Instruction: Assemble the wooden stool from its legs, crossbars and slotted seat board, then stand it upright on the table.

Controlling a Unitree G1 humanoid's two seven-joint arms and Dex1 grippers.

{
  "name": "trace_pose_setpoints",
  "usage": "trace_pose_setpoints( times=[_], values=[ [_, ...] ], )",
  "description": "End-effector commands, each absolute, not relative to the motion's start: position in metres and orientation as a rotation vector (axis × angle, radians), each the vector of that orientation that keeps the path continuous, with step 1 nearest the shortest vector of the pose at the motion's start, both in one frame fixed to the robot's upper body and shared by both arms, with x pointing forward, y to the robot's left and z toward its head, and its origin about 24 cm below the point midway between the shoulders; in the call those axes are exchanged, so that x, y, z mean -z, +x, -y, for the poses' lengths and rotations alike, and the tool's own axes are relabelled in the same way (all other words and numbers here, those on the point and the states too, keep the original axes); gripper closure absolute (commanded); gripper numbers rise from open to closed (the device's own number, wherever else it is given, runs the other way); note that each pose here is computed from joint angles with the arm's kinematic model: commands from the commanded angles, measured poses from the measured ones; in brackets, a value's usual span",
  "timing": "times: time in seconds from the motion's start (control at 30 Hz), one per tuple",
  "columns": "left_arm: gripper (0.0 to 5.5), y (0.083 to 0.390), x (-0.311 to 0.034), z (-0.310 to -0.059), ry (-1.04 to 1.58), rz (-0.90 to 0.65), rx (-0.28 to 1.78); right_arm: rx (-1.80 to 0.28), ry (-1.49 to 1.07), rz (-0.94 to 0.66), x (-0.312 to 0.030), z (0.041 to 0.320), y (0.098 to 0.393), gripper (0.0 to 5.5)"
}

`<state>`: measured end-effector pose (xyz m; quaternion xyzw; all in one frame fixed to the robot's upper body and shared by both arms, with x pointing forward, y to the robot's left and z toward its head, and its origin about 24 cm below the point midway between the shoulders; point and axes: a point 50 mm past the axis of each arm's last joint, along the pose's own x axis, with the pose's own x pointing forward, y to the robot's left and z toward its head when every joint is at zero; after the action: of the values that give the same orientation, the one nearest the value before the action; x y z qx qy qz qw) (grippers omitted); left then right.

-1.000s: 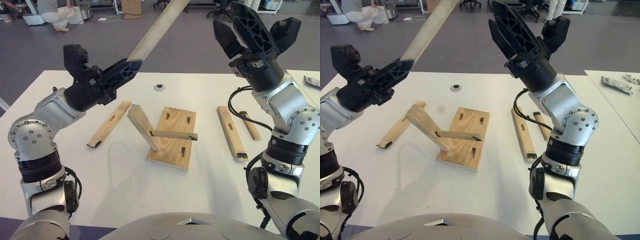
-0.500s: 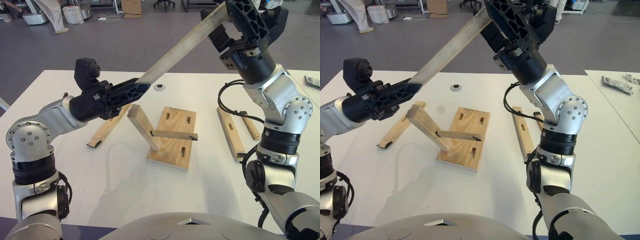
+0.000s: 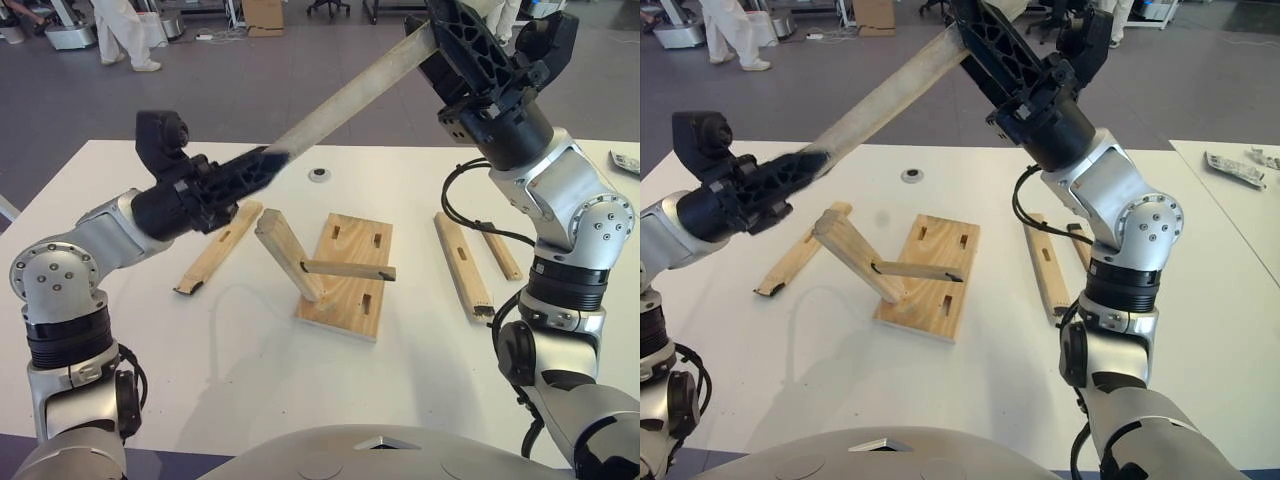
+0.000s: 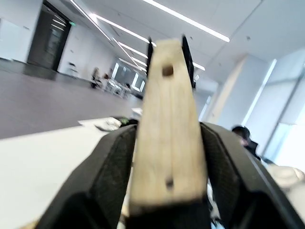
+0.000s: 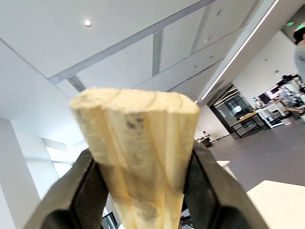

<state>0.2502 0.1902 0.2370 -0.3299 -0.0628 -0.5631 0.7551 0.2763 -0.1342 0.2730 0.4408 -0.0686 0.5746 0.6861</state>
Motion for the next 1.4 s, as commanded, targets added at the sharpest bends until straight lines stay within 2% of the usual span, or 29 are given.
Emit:
trace_pose_setpoints(
  times=[0.03,0.1,0.23,0.3,0.4,0.53,0.87,1.1,1.4],
  values=[
    [2.36,0.264,-0.257,-0.208,-0.749,0.322,1.081,-1.159,0.842,0.279,-0.300,0.150,0.287,3.42],
    [1.98,0.269,-0.250,-0.226,-0.706,0.349,0.957,-1.011,0.676,0.306,-0.301,0.171,0.293,3.42],
    [1.96,0.272,-0.206,-0.263,-0.601,0.330,0.623,-0.774,0.288,0.257,-0.269,0.209,0.289,3.42],
    [1.96,0.266,-0.178,-0.266,-0.546,0.274,0.506,-0.760,0.144,0.195,-0.242,0.213,0.281,3.43],
    [1.96,0.261,-0.149,-0.257,-0.513,0.215,0.418,-0.749,0.111,0.140,-0.220,0.223,0.264,3.43],
    [1.96,0.256,-0.119,-0.243,-0.477,0.148,0.396,-0.729,0.114,0.206,-0.206,0.224,0.241,3.43],
    [1.96,0.215,-0.072,-0.241,-0.485,0.161,0.304,-0.866,0.079,0.286,-0.179,0.224,0.219,3.43],
    [1.96,0.220,-0.073,-0.239,-0.497,0.181,0.340,-1.091,0.149,0.196,-0.164,0.206,0.199,3.43],
    [1.96,0.221,-0.077,-0.237,-0.519,0.198,0.381,-1.183,0.183,0.143,-0.157,0.199,0.195,3.43]
  ],
)
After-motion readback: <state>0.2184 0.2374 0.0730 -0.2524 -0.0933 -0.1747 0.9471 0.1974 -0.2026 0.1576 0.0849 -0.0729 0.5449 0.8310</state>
